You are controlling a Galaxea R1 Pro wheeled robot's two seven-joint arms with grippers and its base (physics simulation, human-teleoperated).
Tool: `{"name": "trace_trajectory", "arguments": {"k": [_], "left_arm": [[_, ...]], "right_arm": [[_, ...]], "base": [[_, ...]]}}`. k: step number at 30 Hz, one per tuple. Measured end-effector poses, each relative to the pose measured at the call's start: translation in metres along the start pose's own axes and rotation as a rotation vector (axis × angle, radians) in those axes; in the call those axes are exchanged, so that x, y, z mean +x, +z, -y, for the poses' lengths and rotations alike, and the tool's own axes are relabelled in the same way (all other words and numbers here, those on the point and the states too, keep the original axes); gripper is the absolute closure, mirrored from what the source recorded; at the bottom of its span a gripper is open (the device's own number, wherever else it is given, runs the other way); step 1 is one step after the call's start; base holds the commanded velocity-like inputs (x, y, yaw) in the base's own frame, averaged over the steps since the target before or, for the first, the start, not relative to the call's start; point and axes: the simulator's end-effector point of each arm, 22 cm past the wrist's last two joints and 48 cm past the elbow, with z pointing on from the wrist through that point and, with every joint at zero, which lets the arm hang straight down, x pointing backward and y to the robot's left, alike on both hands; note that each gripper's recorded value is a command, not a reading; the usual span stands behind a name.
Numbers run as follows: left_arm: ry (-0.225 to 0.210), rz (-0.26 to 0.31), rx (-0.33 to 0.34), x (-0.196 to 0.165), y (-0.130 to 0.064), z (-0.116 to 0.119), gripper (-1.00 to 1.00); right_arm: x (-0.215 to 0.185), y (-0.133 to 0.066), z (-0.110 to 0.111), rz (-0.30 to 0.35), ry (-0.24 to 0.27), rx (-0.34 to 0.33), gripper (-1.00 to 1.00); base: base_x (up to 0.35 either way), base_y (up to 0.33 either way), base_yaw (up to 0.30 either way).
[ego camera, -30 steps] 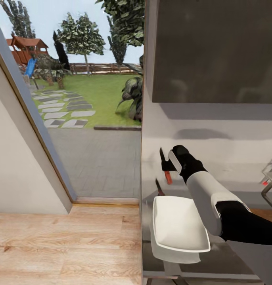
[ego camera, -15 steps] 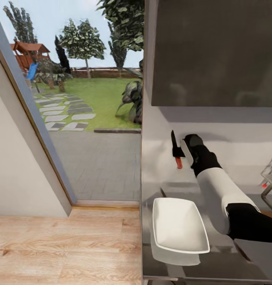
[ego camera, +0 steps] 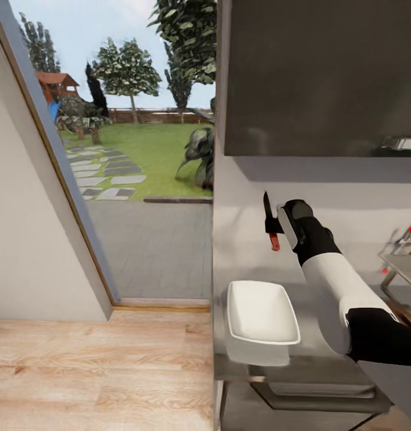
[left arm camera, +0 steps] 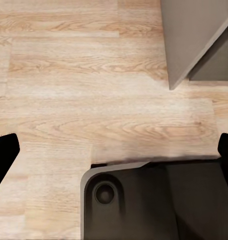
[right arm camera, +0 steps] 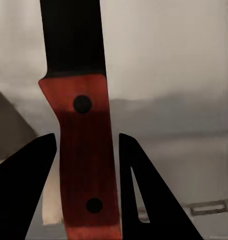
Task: In the kitchen, take the Vidalia onion out of the sink, dice it on the chopping board with the paring knife, put the diced onion into the bowl on the countertop, then place both the paring knife and the chopping board into the sink.
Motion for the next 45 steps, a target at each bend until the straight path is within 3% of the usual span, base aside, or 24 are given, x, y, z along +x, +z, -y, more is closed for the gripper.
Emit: {"name": "trace_trajectory", "arguments": {"k": [9, 14, 21, 25, 33, 45], "left_arm": [[0.000, 0.006, -0.001, 0.000, 0.001, 0.000, -1.00], [0.001, 0.012, -0.002, -0.003, 0.005, -0.001, -1.00], [0.001, 0.010, -0.006, -0.002, 0.008, -0.003, -1.00], [0.001, 0.012, -0.008, -0.004, 0.013, -0.004, -1.00], [0.001, 0.026, -0.007, -0.012, 0.022, -0.003, -1.00], [-0.001, 0.049, 0.001, -0.020, 0.025, 0.003, -1.00]], "right_arm": [[-0.010, -0.011, 0.010, 0.027, 0.006, 0.011, 1.00], [-0.035, -0.029, 0.030, 0.100, 0.023, 0.034, 1.00], [-0.051, -0.055, 0.037, 0.200, 0.040, 0.033, 1.00], [-0.035, -0.069, 0.038, 0.259, 0.047, 0.031, 1.00], [0.012, -0.066, 0.046, 0.243, 0.040, 0.044, 1.00], [0.043, -0.083, 0.064, 0.311, 0.038, 0.070, 1.00]], "base": [[-0.312, 0.000, 0.000], [-0.196, 0.000, 0.000], [-0.033, 0.000, 0.000], [-0.003, 0.000, 0.000], [0.000, 0.000, 0.000], [0.000, -0.125, 0.000]]}}
